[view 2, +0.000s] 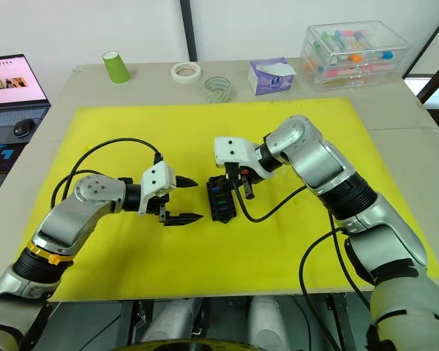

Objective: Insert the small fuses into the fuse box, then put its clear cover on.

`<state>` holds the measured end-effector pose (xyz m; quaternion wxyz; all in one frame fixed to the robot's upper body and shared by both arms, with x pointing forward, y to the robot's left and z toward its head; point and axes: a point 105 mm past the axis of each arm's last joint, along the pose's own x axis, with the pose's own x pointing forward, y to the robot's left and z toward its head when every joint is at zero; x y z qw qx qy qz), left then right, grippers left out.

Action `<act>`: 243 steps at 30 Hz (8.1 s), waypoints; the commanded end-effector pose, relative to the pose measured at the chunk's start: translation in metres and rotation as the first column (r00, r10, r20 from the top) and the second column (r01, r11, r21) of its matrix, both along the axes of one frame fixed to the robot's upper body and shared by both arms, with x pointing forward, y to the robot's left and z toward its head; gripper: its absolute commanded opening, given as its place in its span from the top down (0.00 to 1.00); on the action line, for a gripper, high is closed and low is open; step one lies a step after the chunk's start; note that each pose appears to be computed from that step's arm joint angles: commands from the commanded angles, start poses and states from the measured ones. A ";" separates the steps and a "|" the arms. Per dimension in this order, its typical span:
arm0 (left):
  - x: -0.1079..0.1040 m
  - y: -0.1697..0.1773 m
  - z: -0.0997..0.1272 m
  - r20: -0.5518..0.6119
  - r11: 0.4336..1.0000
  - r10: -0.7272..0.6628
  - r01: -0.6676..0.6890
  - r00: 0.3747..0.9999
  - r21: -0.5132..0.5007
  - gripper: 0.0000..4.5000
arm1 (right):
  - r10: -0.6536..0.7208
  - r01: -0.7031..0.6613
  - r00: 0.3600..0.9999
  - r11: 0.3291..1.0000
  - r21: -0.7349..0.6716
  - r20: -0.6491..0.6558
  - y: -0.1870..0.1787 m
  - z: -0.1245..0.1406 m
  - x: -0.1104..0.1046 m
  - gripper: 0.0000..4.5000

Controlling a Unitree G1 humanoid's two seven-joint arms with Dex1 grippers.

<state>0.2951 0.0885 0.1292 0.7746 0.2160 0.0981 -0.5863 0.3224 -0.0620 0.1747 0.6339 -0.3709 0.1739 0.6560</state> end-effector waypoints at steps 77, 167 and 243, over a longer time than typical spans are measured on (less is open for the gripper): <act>-0.001 -0.003 0.007 0.069 0.999 -0.036 0.035 0.997 0.010 0.01 | -0.041 0.042 0.999 0.999 -0.016 0.011 -0.013 -0.016 0.014 1.00; 0.006 0.016 0.033 0.110 0.999 0.033 -0.029 0.993 -0.037 0.00 | -0.033 0.035 0.999 0.988 0.149 -0.014 -0.002 0.016 0.007 0.99; 0.017 0.150 -0.018 -0.838 0.759 0.239 -0.633 0.491 -0.154 0.00 | 0.061 -0.094 0.988 0.966 0.242 0.140 0.011 0.067 -0.030 0.01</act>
